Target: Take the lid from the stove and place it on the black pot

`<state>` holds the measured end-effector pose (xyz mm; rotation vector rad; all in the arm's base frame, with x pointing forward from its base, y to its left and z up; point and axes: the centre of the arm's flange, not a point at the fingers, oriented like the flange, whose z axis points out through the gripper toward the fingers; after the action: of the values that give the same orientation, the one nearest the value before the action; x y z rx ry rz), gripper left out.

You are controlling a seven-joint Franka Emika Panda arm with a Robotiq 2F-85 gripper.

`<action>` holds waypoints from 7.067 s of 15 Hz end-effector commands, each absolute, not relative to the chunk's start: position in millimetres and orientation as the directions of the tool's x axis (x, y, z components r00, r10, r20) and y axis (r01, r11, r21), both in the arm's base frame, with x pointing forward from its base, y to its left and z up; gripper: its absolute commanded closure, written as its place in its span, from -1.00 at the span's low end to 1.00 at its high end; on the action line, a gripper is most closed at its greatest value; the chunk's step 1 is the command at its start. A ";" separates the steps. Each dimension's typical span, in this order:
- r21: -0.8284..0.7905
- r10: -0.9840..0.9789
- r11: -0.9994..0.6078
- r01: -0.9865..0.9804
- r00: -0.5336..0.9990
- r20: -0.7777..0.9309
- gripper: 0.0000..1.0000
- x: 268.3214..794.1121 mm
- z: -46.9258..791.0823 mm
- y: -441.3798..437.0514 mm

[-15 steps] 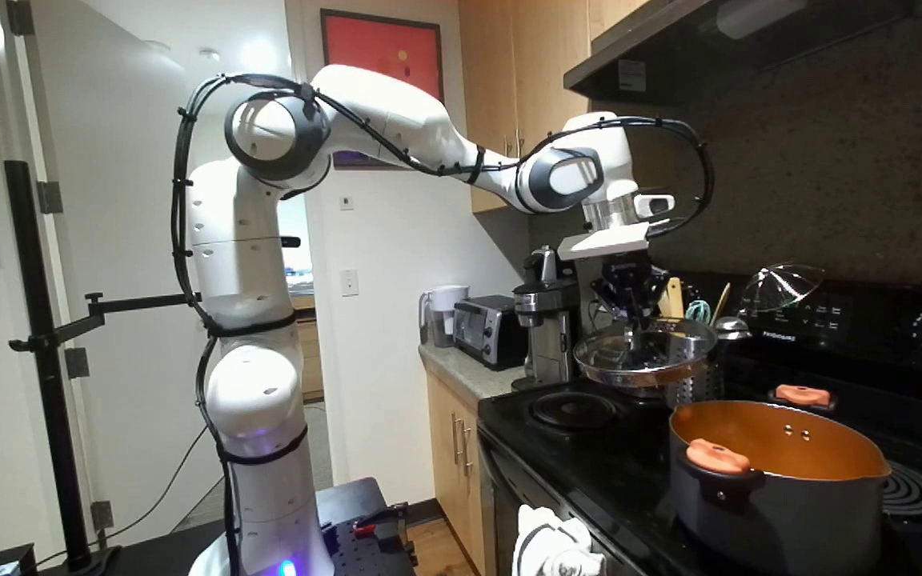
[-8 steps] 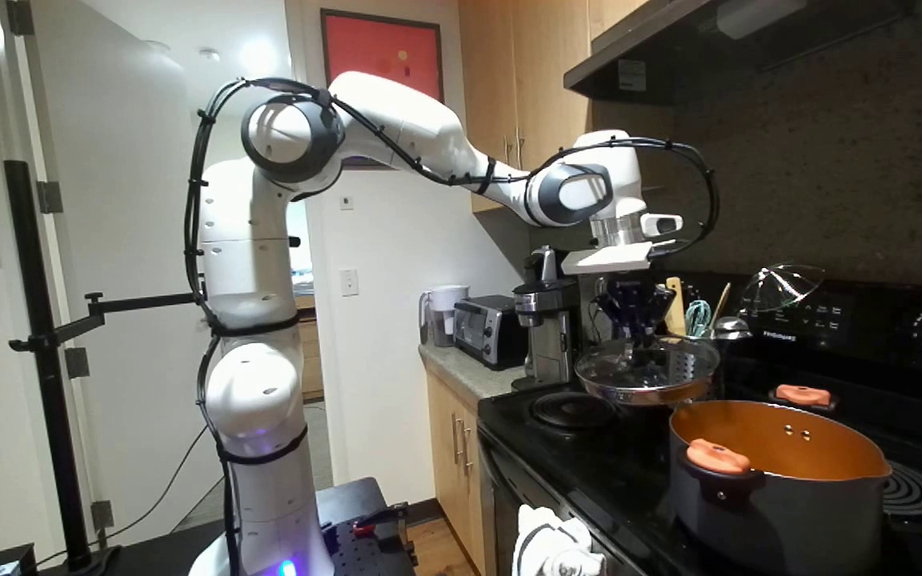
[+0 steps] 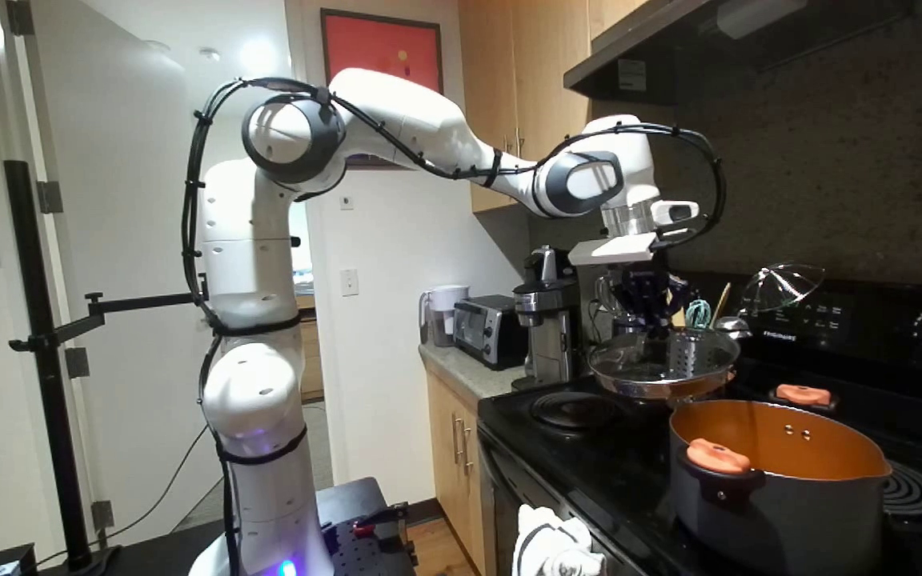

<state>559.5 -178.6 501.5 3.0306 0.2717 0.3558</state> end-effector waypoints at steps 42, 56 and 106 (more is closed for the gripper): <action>-0.060 -0.654 -0.756 -0.651 0.749 0.110 0.93 575.1 496.6 -339.2; -0.045 -0.667 -0.744 -0.667 0.737 0.107 0.93 584.8 487.5 -349.1; 0.077 -0.635 -0.768 -0.636 0.772 0.037 0.93 604.4 450.5 -344.3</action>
<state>599.2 -346.5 440.1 2.9069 -1.0172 0.0439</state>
